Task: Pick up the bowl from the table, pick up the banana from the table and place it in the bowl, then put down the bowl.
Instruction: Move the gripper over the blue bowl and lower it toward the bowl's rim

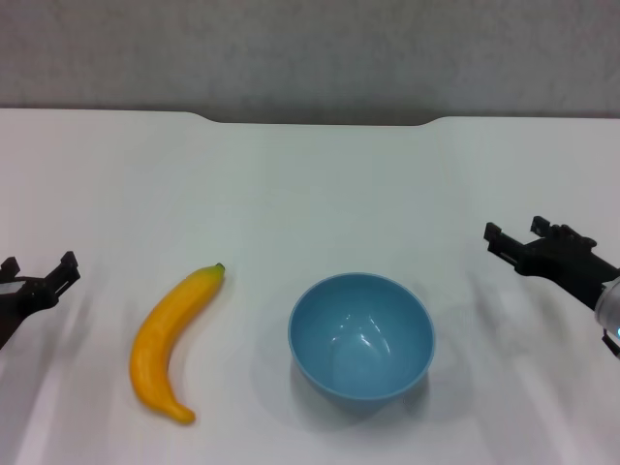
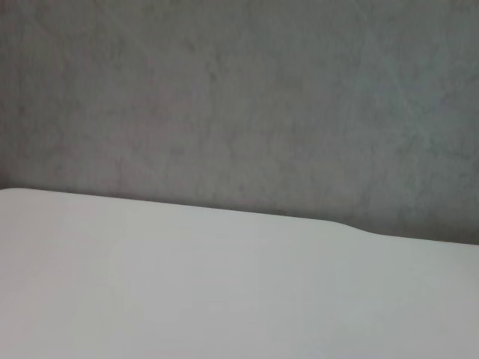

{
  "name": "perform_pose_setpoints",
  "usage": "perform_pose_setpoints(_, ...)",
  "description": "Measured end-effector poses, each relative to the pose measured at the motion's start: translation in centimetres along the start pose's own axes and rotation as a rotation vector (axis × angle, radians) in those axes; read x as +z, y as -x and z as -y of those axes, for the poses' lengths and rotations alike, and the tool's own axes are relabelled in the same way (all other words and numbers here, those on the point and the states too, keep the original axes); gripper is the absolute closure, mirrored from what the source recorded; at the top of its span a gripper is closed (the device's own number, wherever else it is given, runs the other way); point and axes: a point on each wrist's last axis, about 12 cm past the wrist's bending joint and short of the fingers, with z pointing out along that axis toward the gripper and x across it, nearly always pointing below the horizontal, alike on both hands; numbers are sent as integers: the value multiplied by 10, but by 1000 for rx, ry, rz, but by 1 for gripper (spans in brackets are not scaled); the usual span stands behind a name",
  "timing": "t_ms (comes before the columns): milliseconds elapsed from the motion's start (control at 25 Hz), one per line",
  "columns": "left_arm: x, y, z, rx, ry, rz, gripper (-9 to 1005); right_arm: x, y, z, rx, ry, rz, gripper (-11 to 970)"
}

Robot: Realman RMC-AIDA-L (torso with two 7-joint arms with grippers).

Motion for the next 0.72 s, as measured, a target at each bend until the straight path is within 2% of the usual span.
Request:
perform_pose_setpoints(400, 2, 2, 5, 25, -32, 3, 108, 3, 1, -4, -29, 25, -15, 145)
perform_pose_setpoints(640, 3, 1, 6, 45, -39, -9, 109, 5, 4, -7, -35, 35, -3, 59)
perform_pose_setpoints(720, 2, 1, 6, 44, -38, -9, 107, 6, 5, -9, -33, 43, 0, 60)
